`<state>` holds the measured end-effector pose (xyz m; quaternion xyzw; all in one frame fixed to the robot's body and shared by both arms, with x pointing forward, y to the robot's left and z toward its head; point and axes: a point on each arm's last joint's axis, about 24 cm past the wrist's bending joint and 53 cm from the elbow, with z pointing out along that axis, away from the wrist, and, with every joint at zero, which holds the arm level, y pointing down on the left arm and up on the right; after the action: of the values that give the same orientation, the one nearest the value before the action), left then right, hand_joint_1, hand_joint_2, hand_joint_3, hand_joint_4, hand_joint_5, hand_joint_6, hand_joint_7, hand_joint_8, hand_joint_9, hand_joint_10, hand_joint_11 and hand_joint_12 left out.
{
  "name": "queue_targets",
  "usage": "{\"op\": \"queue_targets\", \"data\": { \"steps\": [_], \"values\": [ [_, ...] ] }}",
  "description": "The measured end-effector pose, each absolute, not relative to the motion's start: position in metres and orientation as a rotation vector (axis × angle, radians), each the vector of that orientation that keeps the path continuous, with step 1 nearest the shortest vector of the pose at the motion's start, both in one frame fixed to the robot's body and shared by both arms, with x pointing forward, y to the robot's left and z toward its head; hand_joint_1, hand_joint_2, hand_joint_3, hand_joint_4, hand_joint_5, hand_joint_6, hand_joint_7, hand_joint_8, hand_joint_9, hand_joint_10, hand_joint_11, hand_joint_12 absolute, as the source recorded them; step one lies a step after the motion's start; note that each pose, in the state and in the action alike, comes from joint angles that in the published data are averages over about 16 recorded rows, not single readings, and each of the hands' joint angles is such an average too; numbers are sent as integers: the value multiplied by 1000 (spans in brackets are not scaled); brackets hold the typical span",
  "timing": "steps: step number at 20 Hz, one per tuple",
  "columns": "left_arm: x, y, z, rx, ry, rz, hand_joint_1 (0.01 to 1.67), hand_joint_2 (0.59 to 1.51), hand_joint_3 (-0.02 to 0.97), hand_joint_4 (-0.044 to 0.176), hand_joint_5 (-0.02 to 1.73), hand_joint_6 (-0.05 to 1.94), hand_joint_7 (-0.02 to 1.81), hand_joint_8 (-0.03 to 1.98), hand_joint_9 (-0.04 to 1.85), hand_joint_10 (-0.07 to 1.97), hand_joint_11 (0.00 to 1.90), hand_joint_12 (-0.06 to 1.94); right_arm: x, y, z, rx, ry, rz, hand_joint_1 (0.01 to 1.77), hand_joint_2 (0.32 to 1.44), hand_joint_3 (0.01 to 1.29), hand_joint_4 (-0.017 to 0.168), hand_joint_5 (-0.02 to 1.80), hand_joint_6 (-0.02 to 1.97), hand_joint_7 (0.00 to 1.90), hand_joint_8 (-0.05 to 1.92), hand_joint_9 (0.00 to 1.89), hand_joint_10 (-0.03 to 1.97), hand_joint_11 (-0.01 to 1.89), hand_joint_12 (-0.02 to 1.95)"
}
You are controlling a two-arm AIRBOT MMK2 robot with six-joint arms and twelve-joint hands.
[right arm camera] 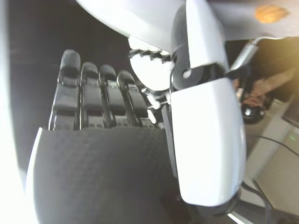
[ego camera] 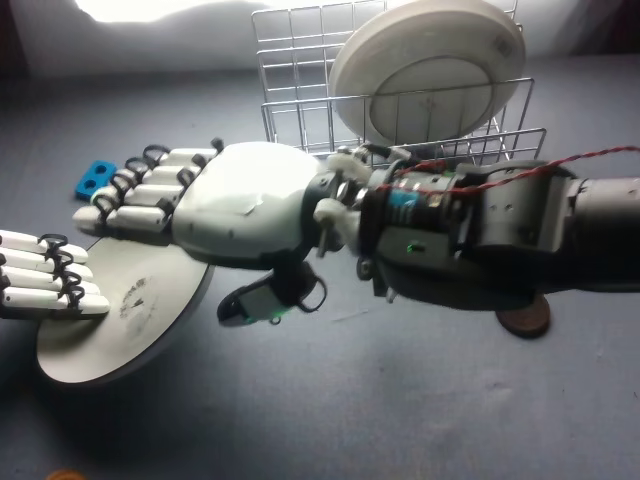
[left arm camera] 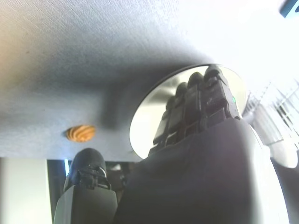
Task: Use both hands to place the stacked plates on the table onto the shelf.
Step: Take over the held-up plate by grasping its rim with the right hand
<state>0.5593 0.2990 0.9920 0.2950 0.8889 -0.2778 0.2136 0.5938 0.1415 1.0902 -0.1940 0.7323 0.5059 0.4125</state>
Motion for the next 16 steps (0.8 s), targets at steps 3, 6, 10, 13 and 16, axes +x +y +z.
{"op": "queue_targets", "data": {
  "steps": [3, 6, 10, 13, 16],
  "values": [
    [559, 299, 992, 818, 2467, -772, 16, 1124, 13, -11, -1, -35, 31, -1, 21, 7, 11, -28, 585, 156, 1081, -502, 1857, 1290, 1232, 992, 11, 1, 20, 21, 21, 4, 20, 18, 12, 407],
    [559, 298, 991, 818, 2467, -773, 16, 1124, 13, -11, -1, -35, 34, -1, 21, 7, 11, -28, 577, 169, 1074, -515, 1867, 1307, 1232, 1002, 11, 1, 20, 20, 21, 4, 22, 18, 12, 422],
    [559, 298, 991, 817, 2468, -774, 16, 1124, 13, -11, -1, -35, 35, -2, 21, 7, 11, -28, 569, 182, 1066, -530, 1879, 1319, 1222, 1012, 11, 1, 23, 20, 25, 4, 28, 17, 12, 458],
    [559, 298, 991, 816, 2469, -774, 16, 1124, 13, -11, -1, -35, 34, -2, 21, 7, 10, -28, 565, 189, 1062, -538, 1882, 1323, 1214, 1018, 11, 2, 42, 19, 53, 4, 57, 18, 12, 532],
    [559, 298, 991, 814, 2470, -774, 16, 1124, 13, -11, -1, -36, 32, -2, 21, 7, 11, -27, 565, 193, 1058, -543, 1882, 1320, 1209, 1029, 11, 4, 87, 17, 104, 3, 109, 18, 12, 644]
  ]
}}
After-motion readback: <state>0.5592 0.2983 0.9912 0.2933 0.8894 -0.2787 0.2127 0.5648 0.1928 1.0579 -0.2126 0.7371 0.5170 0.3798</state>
